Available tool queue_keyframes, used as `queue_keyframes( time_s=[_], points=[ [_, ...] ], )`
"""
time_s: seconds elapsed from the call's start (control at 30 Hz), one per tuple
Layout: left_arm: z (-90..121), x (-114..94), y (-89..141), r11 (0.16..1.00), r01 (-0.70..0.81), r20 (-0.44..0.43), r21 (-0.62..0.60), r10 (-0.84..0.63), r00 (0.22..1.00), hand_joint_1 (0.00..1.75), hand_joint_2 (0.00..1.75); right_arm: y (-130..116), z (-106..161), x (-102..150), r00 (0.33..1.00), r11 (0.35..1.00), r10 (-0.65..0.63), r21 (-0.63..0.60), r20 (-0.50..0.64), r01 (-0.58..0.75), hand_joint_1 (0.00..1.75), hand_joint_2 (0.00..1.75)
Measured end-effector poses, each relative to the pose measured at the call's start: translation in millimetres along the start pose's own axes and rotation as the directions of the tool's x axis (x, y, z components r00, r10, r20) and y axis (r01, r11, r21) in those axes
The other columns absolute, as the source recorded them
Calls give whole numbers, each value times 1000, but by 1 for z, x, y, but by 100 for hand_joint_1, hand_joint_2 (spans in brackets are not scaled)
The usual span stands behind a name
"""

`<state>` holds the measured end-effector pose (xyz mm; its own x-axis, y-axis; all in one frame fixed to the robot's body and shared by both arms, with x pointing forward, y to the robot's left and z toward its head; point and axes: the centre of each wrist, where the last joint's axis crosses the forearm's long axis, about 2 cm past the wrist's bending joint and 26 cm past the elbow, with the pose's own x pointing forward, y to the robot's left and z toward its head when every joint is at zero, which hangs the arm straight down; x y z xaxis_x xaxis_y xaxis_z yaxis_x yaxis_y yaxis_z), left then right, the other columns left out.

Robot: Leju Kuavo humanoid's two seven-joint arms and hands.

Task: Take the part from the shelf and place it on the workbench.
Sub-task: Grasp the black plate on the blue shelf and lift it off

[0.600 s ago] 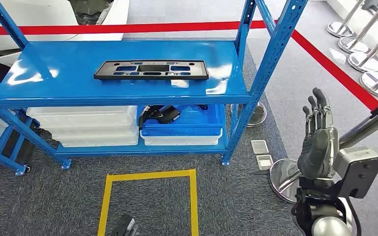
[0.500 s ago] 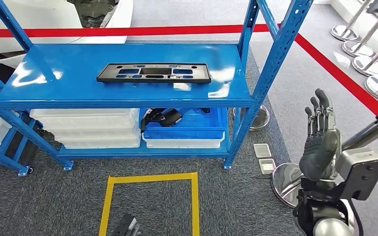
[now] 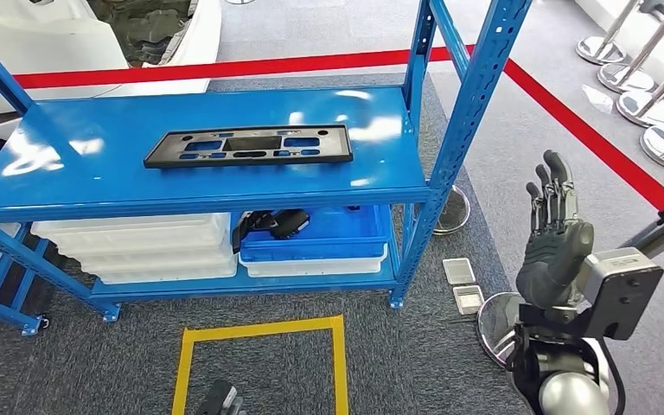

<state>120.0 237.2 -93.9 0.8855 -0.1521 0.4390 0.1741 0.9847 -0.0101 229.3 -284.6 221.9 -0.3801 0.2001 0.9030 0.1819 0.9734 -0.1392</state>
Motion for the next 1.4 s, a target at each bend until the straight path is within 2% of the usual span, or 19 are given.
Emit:
queue_keyframes(
  time_s=[1.4],
  points=[
    [-1,3,2,1000,-12,-1,11,12,1000,0,0,1,-3,1,1000,1000,3,12,-3,-3,0,0]
  ],
)
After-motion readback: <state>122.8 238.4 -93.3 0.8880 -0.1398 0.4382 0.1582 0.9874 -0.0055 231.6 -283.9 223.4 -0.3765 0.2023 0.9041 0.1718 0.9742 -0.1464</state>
